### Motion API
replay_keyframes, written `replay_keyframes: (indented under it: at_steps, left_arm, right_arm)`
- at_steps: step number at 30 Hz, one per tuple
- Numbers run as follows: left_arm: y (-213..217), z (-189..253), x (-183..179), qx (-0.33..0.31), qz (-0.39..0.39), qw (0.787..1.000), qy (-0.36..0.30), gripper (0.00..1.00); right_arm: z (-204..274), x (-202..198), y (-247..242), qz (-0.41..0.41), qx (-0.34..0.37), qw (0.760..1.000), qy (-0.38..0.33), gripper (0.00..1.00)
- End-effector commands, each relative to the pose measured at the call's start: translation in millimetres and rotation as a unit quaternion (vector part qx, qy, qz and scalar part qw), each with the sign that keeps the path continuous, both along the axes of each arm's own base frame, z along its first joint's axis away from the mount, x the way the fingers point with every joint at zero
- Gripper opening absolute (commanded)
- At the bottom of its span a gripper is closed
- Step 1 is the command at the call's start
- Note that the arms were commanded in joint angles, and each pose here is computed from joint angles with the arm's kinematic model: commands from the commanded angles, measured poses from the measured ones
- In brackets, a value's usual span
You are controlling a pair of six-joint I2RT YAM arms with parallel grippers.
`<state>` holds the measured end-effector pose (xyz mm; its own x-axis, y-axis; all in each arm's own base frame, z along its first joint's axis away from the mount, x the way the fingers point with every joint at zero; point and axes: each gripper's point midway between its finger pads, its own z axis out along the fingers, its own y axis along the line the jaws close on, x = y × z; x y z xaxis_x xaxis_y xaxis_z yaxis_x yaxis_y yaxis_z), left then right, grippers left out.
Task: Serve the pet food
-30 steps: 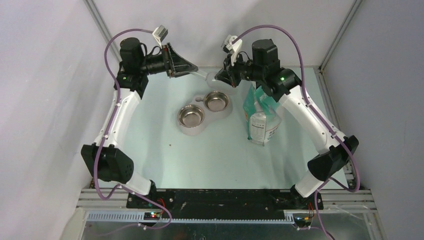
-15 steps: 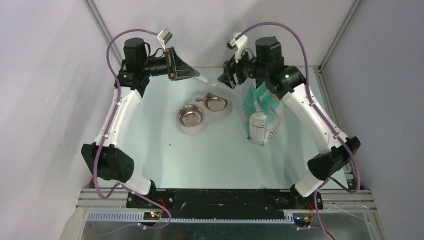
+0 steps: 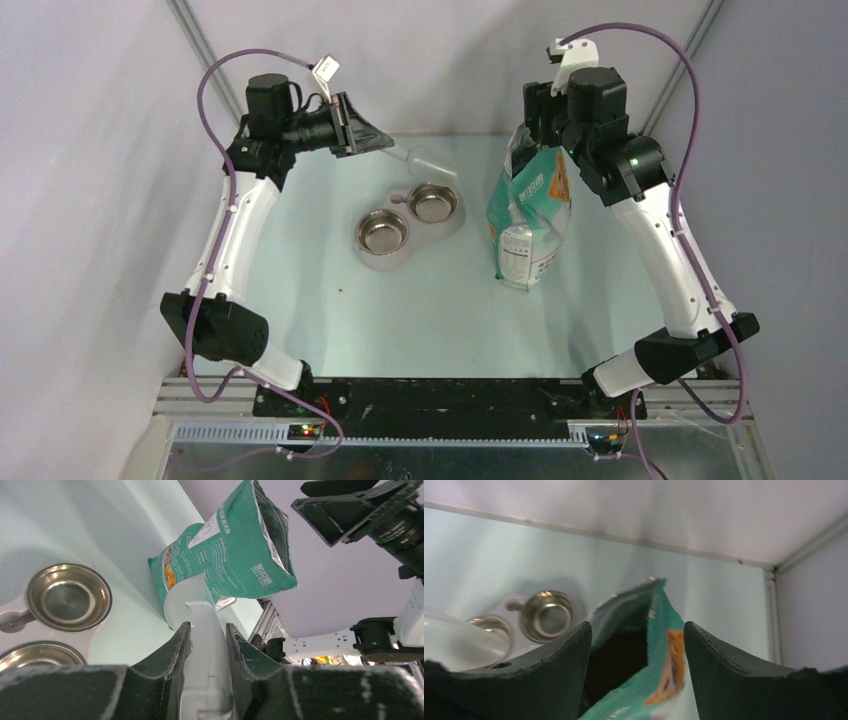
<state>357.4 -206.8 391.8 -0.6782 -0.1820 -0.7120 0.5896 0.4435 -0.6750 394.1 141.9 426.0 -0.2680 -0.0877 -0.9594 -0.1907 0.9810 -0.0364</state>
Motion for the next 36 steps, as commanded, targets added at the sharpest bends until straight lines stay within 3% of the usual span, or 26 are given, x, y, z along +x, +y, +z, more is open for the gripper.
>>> replay_keyframes:
  at_steps: [1, 5, 14, 16, 17, 19, 26, 30, 36]
  left_arm:
    - [0.5, 30.1, -2.1, 0.008, 0.02, 0.997, -0.068, 0.0]
    - [-6.0, 34.1, -9.4, 0.012, 0.015, 0.997, -0.08, 0.0]
    - [-0.8, 50.3, -15.7, 0.039, 0.053, 0.991, -0.12, 0.0]
    - [0.7, 55.8, -17.0, 0.04, 0.057, 0.989, -0.128, 0.0]
    - [1.4, 58.1, -16.8, 0.041, 0.059, 0.989, -0.132, 0.0]
    - [2.3, 61.0, -15.9, 0.044, 0.063, 0.988, -0.138, 0.0]
    - [4.0, 76.8, -11.4, 0.045, 0.071, 0.983, -0.163, 0.0]
    - [0.8, 100.4, -11.0, 0.014, 0.072, 0.978, -0.198, 0.0]
    - [-14.4, 129.1, -15.7, -0.032, 0.051, 0.971, -0.229, 0.0]
  right_arm:
    - [-19.4, 2.0, -40.2, -0.109, -0.046, 0.993, 0.015, 0.69]
    - [-39.0, 12.2, -45.9, -0.128, -0.067, 0.988, 0.045, 0.69]
    - [-58.6, 19.3, -50.6, -0.148, -0.05, 0.984, 0.082, 0.51]
    - [-59.9, 19.3, -49.8, -0.142, -0.047, 0.985, 0.088, 0.39]
    - [-59.2, 20.8, -47.1, -0.129, -0.04, 0.987, 0.091, 0.21]
    - [-54.7, 25.7, -43.5, -0.108, -0.03, 0.99, 0.091, 0.02]
    - [-19.8, 71.0, -20.3, 0.0, 0.006, 0.999, 0.043, 0.0]
    - [6.4, 91.1, -9.0, 0.034, 0.012, 0.999, -0.004, 0.0]
    - [30.3, 83.3, 24.6, 0.111, 0.007, 0.993, -0.043, 0.0]
